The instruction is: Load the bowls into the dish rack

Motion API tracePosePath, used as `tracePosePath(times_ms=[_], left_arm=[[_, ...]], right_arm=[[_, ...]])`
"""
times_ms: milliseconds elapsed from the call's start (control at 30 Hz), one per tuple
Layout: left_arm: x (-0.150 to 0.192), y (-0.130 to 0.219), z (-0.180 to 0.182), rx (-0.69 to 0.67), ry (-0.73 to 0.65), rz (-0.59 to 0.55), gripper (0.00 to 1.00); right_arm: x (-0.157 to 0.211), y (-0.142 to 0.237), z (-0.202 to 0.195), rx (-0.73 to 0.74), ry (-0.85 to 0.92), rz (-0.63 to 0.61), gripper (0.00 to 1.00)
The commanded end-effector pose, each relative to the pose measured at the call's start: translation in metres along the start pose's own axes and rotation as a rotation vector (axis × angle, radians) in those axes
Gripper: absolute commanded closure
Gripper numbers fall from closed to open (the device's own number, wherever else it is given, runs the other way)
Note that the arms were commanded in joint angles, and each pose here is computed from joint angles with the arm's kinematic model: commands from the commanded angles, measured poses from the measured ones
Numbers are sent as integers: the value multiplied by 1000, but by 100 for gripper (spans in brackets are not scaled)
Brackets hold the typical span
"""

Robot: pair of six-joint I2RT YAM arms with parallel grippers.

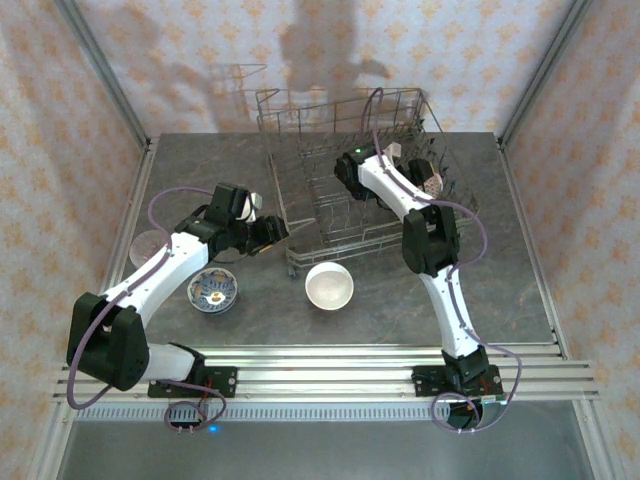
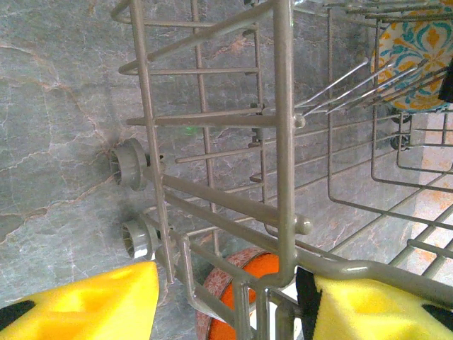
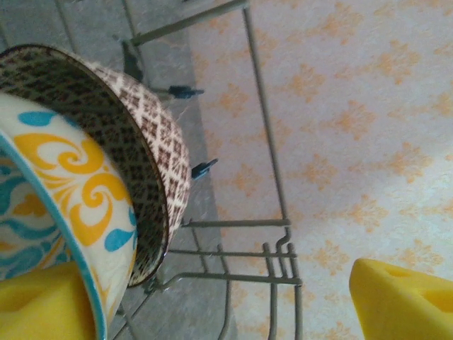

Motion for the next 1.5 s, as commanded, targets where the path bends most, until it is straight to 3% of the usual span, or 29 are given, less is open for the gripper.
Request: tracePosePath(times_ms=[0, 700, 1033, 1167, 1300, 1467], left_arm=[[-16, 2, -6, -14, -21, -61, 45], [-28, 13, -10, -35, -100, -119, 48], [-40, 32, -12, -104, -120, -163, 48], [-37, 44, -10, -118, -99, -198, 49], [-26, 56, -9, -132, -107, -188, 57], [-16, 71, -5, -150, -87, -219, 52]], right_arm=[[7, 10, 34, -208, -31, 80, 11], [-31, 39, 47, -554, -203, 102, 3], [-29, 48, 15, -594, -235, 64, 4], [-31, 45, 19, -655, -270, 71, 4], [-37, 44, 28, -681, -280, 66, 4], [-45, 49, 36, -737, -285, 62, 4]])
Point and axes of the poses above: each hand's point on the last joint's axis, 136 mm out from that joint toward the fingers, its own y axis back along the fingers, its own z axis along the line the jaws close on, x = y × z, the point moved 2 cm from there along y, back along the fingers, and after that the axes turned 6 degrees about -y, right-handed, at the moved point
